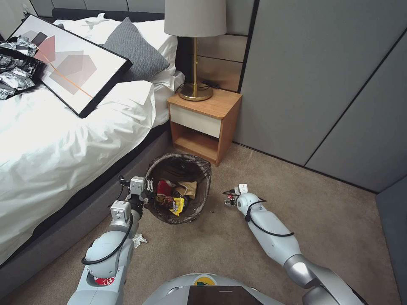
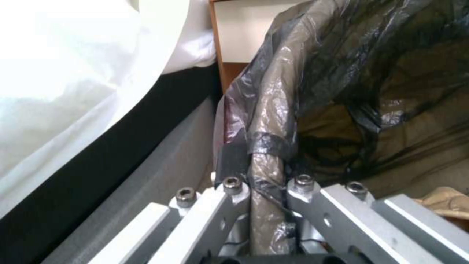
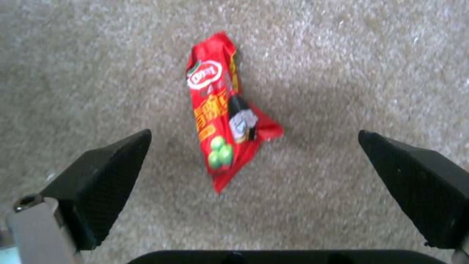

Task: Pick up the trash bin, then pick up the garbage from the floor and place it into the trash bin.

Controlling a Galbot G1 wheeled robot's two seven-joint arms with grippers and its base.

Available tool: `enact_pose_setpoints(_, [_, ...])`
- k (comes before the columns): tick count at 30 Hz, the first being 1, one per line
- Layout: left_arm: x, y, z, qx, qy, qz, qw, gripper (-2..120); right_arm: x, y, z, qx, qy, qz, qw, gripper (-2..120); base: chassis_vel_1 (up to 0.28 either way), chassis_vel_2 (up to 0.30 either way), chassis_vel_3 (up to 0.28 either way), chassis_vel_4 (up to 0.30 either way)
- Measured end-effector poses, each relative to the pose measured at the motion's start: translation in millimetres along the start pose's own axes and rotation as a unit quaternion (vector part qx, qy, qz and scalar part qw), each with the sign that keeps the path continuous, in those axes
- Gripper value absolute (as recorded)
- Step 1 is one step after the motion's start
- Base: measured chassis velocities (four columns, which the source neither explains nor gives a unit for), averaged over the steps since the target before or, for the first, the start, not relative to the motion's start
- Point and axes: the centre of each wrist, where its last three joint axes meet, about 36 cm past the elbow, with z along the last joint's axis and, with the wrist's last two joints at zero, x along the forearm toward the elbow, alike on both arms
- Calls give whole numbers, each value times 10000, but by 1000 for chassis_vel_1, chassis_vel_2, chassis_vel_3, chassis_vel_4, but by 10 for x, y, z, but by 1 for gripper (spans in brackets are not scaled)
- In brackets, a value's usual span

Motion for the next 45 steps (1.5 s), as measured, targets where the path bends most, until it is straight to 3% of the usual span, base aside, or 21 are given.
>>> enact_pose_setpoints(12, [18,10,-31,-15,-22,3,10000,2,-165,19,-117,52,-22,88,9999,100,0,0,0,0])
enact_pose_setpoints(31, [32,35,-45,-12,-38,-46,10000,2,-424,49,117,79,118,132,9998,98,0,0,0,0])
enact_pose_setpoints(45, [-3,58,-12,-4,-5,-76,10000,2,-402,42,203,107,135,140,9998,95,0,0,0,0])
